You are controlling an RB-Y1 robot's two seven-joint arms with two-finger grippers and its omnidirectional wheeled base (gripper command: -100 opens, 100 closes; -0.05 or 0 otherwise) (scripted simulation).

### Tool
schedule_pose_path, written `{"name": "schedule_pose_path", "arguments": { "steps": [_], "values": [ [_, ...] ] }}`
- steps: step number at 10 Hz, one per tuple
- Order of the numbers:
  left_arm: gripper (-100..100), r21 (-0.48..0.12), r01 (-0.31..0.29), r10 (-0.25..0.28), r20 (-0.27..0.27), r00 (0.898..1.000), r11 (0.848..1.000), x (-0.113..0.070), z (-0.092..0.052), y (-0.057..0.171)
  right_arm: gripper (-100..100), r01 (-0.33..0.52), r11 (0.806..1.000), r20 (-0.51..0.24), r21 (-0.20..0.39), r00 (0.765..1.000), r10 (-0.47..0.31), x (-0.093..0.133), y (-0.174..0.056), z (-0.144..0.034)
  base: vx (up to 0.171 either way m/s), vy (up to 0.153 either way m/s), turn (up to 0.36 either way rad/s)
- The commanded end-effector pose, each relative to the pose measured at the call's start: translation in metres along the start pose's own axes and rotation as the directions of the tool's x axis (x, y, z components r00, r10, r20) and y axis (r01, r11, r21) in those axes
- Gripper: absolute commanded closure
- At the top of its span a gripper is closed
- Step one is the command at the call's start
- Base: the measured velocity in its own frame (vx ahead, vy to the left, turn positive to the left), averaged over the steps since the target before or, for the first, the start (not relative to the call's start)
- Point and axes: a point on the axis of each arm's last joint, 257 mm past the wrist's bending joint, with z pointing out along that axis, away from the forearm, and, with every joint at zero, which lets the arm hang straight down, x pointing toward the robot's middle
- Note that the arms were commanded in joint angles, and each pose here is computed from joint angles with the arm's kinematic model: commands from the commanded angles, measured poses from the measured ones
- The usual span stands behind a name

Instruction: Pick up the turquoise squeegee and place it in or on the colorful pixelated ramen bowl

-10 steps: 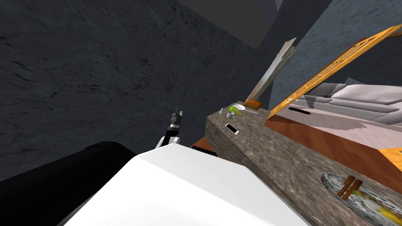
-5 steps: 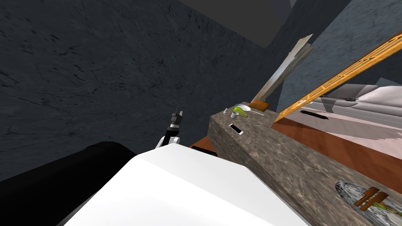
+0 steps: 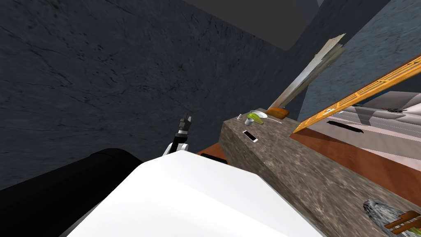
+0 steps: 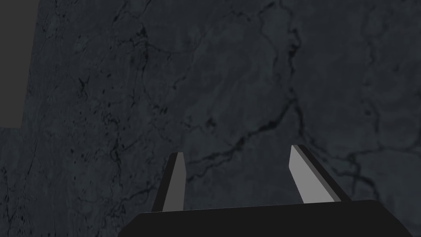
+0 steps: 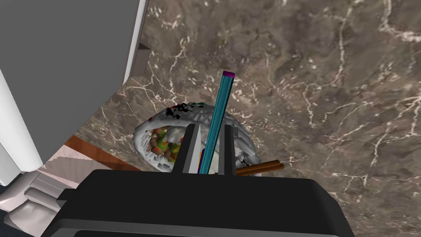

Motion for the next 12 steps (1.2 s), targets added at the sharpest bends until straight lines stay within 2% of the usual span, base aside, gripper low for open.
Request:
{"name": "schedule_pose_path", "arguments": {
  "steps": [1,7,12],
  "values": [
    [0,0.000,0.000,0.000,0.000,1.000,1.000,0.000,0.000,0.000,100,-0.021,1.000,0.001,0.004,1.000,0.021,-0.007,-0.001,-0.007,-0.020,-0.045,0.041],
    [0,0.000,0.000,0.000,0.000,1.000,1.000,0.000,0.000,0.000,100,-0.124,0.992,0.017,-0.003,0.992,0.124,-0.035,0.006,-0.019,-0.006,-0.060,0.044],
    [0,0.000,0.000,0.000,0.000,1.000,1.000,0.000,0.000,0.000,100,-0.228,0.973,0.028,-0.026,0.973,0.228,-0.054,0.018,-0.023,-0.005,-0.086,0.029]
  ]
}}
